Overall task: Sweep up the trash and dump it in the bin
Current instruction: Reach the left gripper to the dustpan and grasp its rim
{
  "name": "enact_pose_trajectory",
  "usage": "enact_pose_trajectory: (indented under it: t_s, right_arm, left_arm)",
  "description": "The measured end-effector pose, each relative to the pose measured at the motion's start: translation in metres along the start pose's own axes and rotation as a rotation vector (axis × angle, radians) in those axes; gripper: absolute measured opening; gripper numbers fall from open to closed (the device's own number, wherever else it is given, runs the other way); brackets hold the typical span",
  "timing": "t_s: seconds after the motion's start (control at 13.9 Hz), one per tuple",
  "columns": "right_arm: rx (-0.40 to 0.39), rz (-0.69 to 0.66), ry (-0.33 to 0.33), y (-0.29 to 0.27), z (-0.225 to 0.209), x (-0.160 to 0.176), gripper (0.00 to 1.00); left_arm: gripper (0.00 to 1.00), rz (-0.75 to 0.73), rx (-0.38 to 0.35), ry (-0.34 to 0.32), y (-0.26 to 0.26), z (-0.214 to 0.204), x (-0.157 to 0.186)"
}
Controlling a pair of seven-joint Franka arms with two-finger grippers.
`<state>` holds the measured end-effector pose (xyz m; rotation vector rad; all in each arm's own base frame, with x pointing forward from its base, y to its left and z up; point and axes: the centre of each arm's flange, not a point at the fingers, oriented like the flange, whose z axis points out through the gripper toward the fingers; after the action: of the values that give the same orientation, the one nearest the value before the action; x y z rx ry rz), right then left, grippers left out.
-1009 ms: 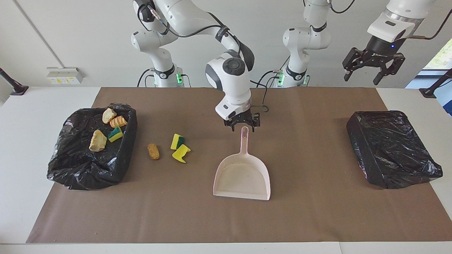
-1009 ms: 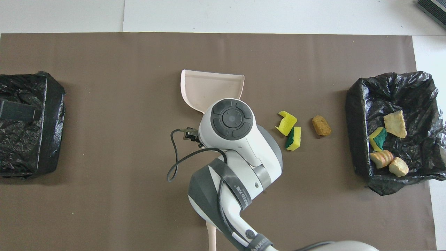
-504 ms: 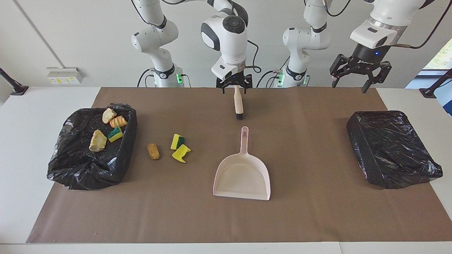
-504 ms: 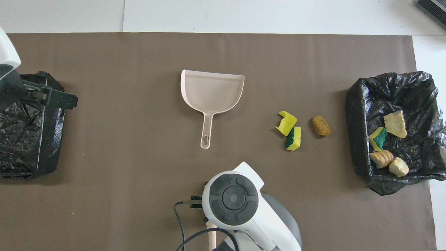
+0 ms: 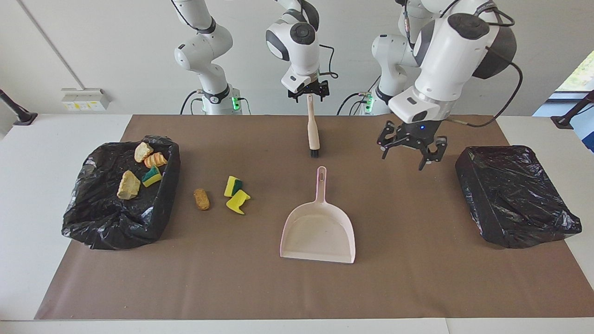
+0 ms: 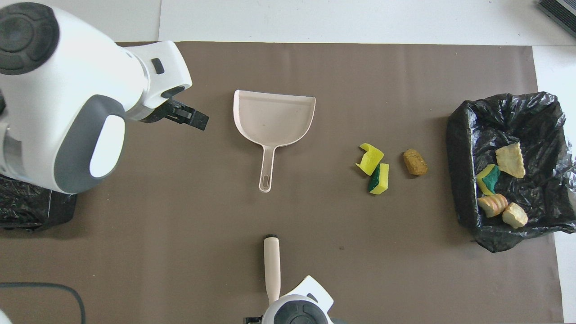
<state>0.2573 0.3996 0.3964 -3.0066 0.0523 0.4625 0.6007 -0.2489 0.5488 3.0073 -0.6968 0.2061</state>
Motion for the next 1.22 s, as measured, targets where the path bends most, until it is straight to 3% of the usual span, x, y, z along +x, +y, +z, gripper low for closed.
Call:
enact_pose_trajectory:
  t_s: [0.5,1.01,1.22]
  right_arm:
    - [-0.014,0.034,0.014,-0.002,0.056,-0.013,1.00]
    - [-0.021,-0.010,0.030,-0.001,0.087,-0.005,0.96]
    - [-0.019,-0.013,0.031,-0.002,0.086,-0.005,0.62]
  left_arm:
    - [1.00,-0.076,-0.014,-0.036,0.117,0.119,0.006]
    - [1.00,-0.115,-0.008,-0.078,0.144,0.170,-0.020]
    - [1.00,-0.152,-0.008,-0.078,0.157,0.178,-0.026]
